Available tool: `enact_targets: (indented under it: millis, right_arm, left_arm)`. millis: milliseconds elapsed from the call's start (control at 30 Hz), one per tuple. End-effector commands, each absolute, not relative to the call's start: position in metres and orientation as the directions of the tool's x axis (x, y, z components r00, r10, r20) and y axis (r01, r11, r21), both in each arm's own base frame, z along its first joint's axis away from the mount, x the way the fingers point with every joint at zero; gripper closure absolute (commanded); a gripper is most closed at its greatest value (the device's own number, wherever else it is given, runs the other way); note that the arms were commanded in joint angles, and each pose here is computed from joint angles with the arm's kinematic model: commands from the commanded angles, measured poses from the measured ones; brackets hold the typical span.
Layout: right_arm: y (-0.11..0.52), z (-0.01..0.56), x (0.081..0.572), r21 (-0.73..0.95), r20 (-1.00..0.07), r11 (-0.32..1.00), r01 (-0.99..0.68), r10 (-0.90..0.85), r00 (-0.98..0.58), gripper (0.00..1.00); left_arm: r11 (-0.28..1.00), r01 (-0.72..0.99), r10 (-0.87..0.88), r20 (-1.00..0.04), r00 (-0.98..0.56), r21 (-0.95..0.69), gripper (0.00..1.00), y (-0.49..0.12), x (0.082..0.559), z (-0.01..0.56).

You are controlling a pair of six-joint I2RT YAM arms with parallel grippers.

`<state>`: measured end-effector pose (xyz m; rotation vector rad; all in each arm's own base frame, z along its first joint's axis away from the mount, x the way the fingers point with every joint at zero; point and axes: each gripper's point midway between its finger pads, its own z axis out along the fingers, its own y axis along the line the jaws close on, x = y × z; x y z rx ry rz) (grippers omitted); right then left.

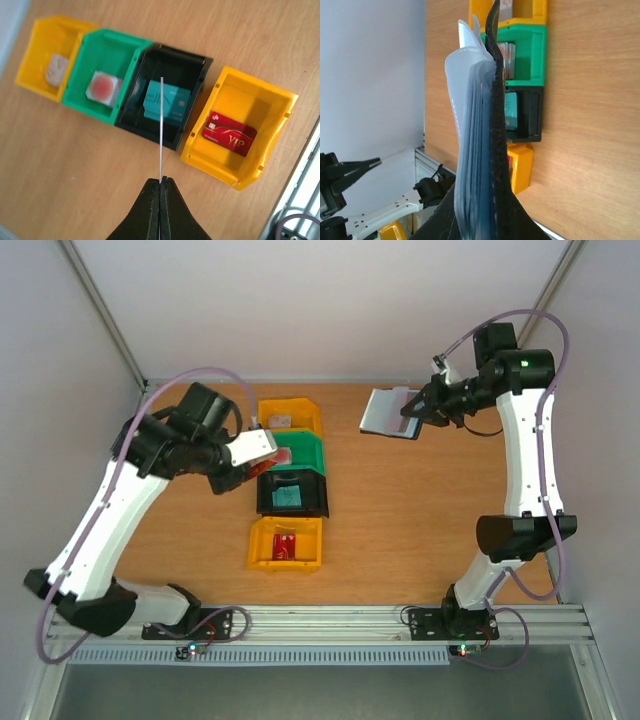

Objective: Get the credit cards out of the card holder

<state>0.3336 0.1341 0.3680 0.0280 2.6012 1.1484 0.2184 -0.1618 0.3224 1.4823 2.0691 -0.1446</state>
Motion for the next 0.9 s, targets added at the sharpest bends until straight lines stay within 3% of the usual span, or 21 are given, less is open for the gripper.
enact_targets:
  millis: [0, 167, 300, 500, 667, 867]
  right_arm:
    - [0.132, 0.341, 0.293, 0.7, -0.017, 0.707, 0.099, 0.155, -0.988, 0.99]
    - [0.146, 0.294, 0.297, 0.719, 0.14, 0.664, 0.207, 0.153, -0.978, 0.99]
    - [0.169, 0.26, 0.292, 0.74, 0.163, 0.655, 0.15, 0.042, -0.986, 0.99]
    - [0.173, 0.189, 0.278, 0.708, 0.285, 0.681, 0.189, -0.031, -0.958, 0.99]
    - [0.186, 0.146, 0.267, 0.7, 0.313, 0.698, 0.151, -0.11, -0.943, 0.99]
    - [0.188, 0.102, 0.266, 0.693, 0.326, 0.696, 0.188, -0.069, -0.943, 0.98]
  left_arm:
    - [0.619, 0.776, 0.738, -0.427, -0.523, 0.119, 1.0, -0.14, 0.212, 0.32]
    - [0.696, 0.712, 0.623, -0.57, -0.536, 0.091, 1.0, -0.152, 0.225, 0.333]
    - [0.767, 0.642, 0.492, -0.634, -0.596, -0.008, 1.0, -0.156, 0.237, 0.344]
    - [0.801, 0.598, 0.433, -0.69, -0.58, -0.001, 1.0, -0.156, 0.255, 0.353]
    - [0.797, 0.603, 0.415, -0.7, -0.582, -0.029, 1.0, -0.158, 0.25, 0.358]
    - [0.793, 0.608, 0.42, -0.69, -0.59, -0.036, 1.0, -0.16, 0.251, 0.359]
